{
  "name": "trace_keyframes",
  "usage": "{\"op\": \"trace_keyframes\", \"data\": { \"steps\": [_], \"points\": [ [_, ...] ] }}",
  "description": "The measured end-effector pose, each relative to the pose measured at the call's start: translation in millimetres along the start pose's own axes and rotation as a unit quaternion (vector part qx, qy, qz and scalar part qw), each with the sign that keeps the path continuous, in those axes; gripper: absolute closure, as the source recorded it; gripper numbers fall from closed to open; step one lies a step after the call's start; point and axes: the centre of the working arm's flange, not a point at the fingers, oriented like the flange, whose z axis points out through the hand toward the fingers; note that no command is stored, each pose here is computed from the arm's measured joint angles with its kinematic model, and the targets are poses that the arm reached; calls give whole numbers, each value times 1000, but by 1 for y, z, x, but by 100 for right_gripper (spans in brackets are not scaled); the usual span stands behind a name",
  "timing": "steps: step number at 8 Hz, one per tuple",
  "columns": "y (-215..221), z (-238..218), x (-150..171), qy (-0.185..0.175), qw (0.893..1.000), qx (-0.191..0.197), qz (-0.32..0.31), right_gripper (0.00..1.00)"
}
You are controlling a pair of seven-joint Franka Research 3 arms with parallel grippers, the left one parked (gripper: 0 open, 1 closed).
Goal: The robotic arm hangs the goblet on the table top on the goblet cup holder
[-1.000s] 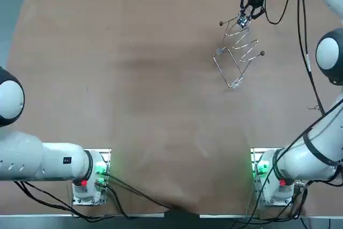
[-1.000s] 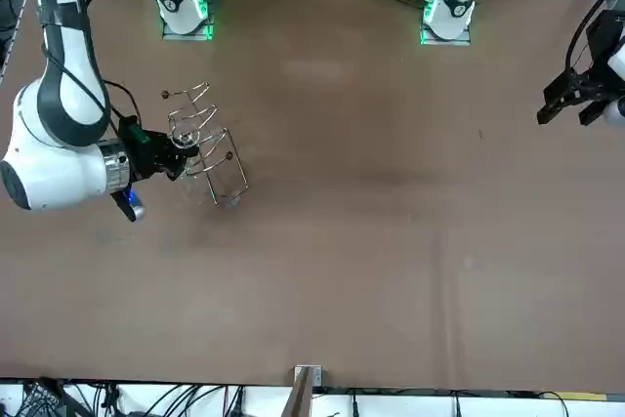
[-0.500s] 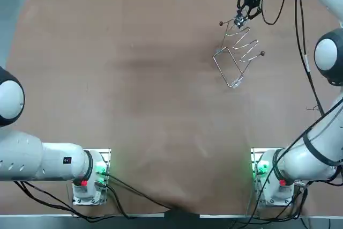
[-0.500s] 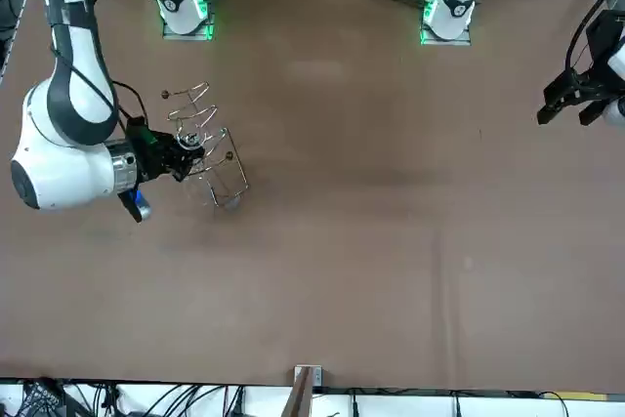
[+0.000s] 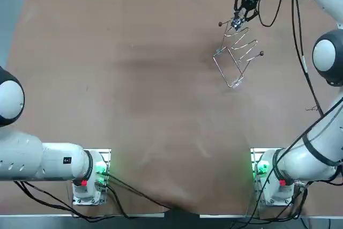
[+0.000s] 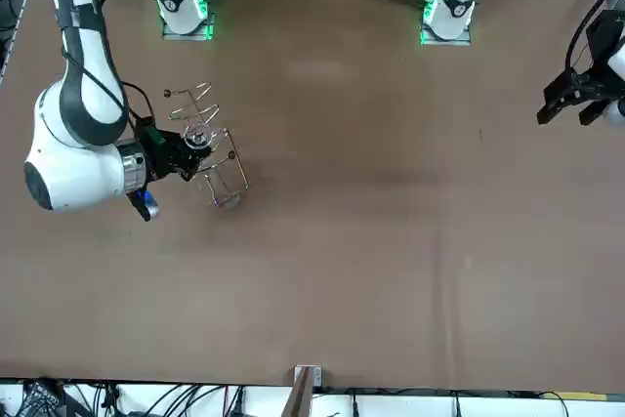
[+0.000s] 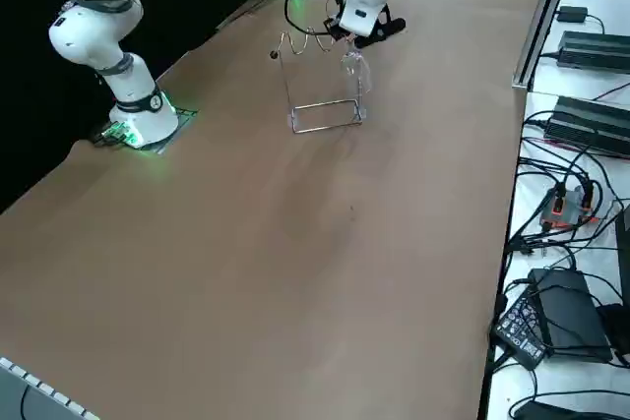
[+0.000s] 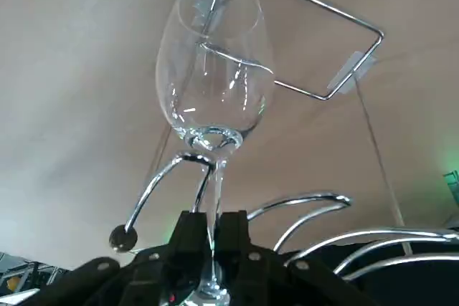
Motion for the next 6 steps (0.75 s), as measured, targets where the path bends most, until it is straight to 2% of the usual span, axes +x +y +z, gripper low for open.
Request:
{"op": "trace_keyframes", "data": {
  "steps": [5,6],
  "points": [
    [-3,5,-1,-1,1000,0,7,90],
    [-3,5,-1,-1,1000,-1,7,87]
  ]
}}
